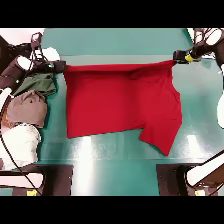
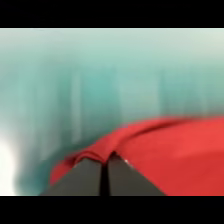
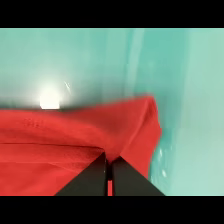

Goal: Fold the shirts.

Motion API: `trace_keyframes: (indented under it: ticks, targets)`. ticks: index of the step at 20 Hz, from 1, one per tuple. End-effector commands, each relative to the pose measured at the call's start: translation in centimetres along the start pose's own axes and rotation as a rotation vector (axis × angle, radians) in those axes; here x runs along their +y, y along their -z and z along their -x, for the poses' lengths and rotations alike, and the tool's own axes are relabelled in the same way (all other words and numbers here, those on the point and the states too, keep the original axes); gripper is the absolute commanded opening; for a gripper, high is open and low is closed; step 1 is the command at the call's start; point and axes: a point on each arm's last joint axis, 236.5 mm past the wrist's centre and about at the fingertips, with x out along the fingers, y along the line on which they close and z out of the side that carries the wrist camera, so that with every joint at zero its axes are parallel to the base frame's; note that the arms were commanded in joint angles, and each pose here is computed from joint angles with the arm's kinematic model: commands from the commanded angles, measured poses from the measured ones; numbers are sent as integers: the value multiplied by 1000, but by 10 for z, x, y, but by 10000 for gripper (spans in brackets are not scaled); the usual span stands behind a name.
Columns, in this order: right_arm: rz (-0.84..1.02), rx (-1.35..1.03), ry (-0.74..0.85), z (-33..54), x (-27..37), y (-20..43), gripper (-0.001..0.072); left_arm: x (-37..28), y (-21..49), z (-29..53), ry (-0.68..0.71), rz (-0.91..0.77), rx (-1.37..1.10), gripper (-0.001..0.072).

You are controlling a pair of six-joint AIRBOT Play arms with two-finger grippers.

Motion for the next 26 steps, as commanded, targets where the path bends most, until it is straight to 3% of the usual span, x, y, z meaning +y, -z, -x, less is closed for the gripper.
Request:
trace_keyframes:
  ticks: [1,9,10,11,12,14,19,26]
  targets:
    - [30,161,55,-8,-14,37,11,10,59,3,-26,-94,246,24]
    - [7,355,25,-16,-11,89,19,17,113,6,-33,-52,420,26]
    - [5,387,23,-19,-11,99,110,17,113,6,-38,-27,420,147]
    - [2,418,21,-20,-11,108,314,17,114,7,-41,-10,423,409]
    - [0,448,19,-20,-11,115,348,16,115,9,-44,1,435,565]
    - [-20,485,-19,-11,-6,123,346,18,122,18,-57,-3,490,500]
    - [-79,424,-226,45,16,123,338,7,150,63,-45,-8,580,498]
    - [-163,359,-283,85,5,166,338,-17,269,116,-8,208,624,498]
